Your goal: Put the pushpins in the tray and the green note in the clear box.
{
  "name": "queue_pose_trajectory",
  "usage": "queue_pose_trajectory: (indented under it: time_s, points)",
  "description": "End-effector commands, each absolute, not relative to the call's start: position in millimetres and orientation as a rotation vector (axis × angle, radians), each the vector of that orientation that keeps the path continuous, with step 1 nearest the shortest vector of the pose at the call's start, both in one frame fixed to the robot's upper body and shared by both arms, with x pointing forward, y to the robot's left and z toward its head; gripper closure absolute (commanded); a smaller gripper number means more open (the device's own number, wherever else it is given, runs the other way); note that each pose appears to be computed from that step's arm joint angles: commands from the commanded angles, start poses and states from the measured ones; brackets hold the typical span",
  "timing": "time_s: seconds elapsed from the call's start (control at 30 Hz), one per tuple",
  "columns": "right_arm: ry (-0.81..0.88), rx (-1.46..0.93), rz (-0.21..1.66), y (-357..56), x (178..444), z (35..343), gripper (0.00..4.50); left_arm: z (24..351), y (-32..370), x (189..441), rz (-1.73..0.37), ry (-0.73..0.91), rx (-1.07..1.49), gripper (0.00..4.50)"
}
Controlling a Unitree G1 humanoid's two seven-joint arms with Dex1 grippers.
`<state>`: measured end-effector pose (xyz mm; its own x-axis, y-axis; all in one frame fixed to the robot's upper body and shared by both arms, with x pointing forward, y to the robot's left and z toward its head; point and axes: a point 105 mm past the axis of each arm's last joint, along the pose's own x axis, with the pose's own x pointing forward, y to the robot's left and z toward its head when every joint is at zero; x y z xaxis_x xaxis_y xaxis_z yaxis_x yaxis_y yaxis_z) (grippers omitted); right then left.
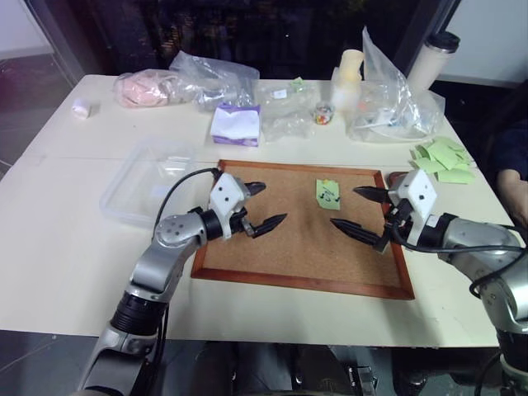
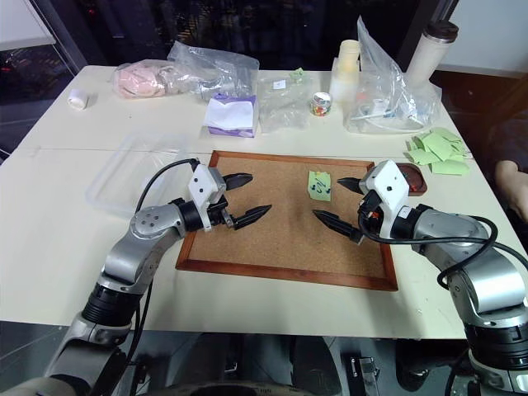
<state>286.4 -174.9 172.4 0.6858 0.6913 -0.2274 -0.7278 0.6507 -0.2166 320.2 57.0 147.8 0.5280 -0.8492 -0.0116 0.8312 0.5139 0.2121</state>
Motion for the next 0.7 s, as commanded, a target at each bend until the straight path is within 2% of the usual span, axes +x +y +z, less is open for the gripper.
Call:
queue_pose_trajectory:
  time_s: [0.03,0.3,0.7]
  points:
    - [0.087,-0.326,0.805,-175.1,287.0,183.0,0.0,162.6,58.2,320.1,-1.004,-0.156,0.186,0.08]
    - [0.092,-0.332,0.818,-174.5,284.0,180.8,0.0,155.9,54.3,311.3,-1.033,-0.13,0.166,0.08]
    - [0.087,-0.342,0.824,-173.9,285.7,184.3,0.0,153.3,52.3,314.8,-1.018,-0.129,0.177,0.08]
